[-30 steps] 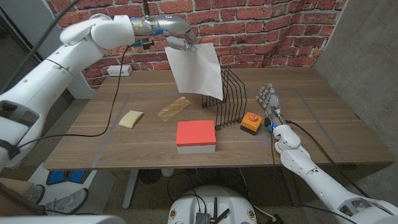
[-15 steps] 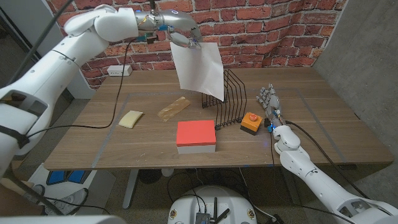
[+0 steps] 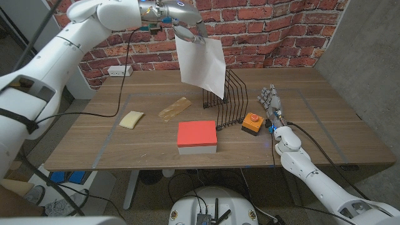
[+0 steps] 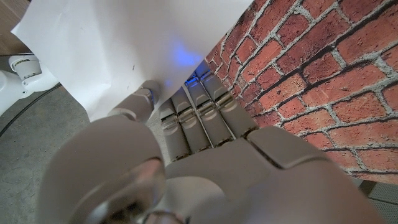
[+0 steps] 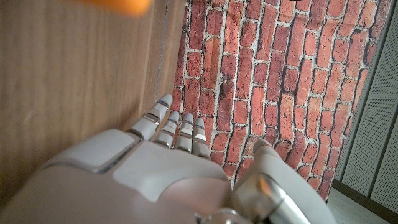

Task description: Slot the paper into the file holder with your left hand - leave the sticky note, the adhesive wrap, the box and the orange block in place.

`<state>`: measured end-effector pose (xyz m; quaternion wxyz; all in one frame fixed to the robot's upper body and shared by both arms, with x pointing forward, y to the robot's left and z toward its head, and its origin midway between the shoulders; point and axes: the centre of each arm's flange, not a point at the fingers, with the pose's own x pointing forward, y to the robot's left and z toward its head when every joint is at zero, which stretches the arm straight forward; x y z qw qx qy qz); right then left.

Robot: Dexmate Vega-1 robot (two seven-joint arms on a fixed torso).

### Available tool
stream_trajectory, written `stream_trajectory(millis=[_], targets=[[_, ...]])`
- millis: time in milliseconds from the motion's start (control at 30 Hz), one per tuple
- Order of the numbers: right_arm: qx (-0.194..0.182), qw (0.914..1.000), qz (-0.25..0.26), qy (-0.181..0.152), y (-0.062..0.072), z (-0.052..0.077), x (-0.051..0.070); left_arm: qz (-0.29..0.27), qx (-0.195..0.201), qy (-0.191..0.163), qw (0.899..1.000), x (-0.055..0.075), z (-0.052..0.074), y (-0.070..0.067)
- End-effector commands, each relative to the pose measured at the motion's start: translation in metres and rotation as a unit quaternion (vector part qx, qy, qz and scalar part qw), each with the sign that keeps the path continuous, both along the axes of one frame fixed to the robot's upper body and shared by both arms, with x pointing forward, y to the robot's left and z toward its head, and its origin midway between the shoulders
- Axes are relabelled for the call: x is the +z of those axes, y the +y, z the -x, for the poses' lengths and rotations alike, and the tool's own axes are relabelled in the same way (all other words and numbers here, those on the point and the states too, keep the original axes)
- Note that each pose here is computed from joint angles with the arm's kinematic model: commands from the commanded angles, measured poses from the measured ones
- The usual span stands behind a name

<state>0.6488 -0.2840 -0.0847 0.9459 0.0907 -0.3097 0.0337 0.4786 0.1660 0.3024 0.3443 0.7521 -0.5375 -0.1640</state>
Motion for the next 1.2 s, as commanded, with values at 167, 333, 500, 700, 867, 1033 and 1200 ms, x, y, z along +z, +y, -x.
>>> stream_trajectory(millis=[167, 333, 500, 700, 867, 1033, 1200], targets=[[0.003, 1.0, 0.003, 0.002, 0.002, 0.002, -0.001, -0.052, -0.027, -0.031, 0.998, 0.025, 0.001, -0.015], [0.004, 1.0, 0.003, 0.002, 0.003, 0.001, 0.0, -0.063, -0.036, -0.033, 0.997, 0.029, 0.002, -0.022], [0.004, 1.0, 0.003, 0.003, 0.004, 0.0, -0.001, -0.071, -0.055, -0.035, 0.995, 0.032, 0.003, -0.03], [0.005, 1.0, 0.001, 0.003, 0.005, -0.001, -0.002, -0.083, -0.07, -0.042, 0.993, 0.034, 0.002, -0.039], [0.004, 1.0, 0.002, 0.004, 0.005, 0.0, -0.002, -0.098, -0.084, -0.05, 0.99, 0.037, 0.003, -0.047], [0.003, 1.0, 0.002, 0.005, 0.005, 0.0, -0.002, -0.107, -0.092, -0.061, 0.988, 0.041, 0.003, -0.052], [0.001, 1.0, 0.001, 0.004, 0.004, 0.0, -0.002, -0.112, -0.096, -0.069, 0.987, 0.045, 0.002, -0.055]])
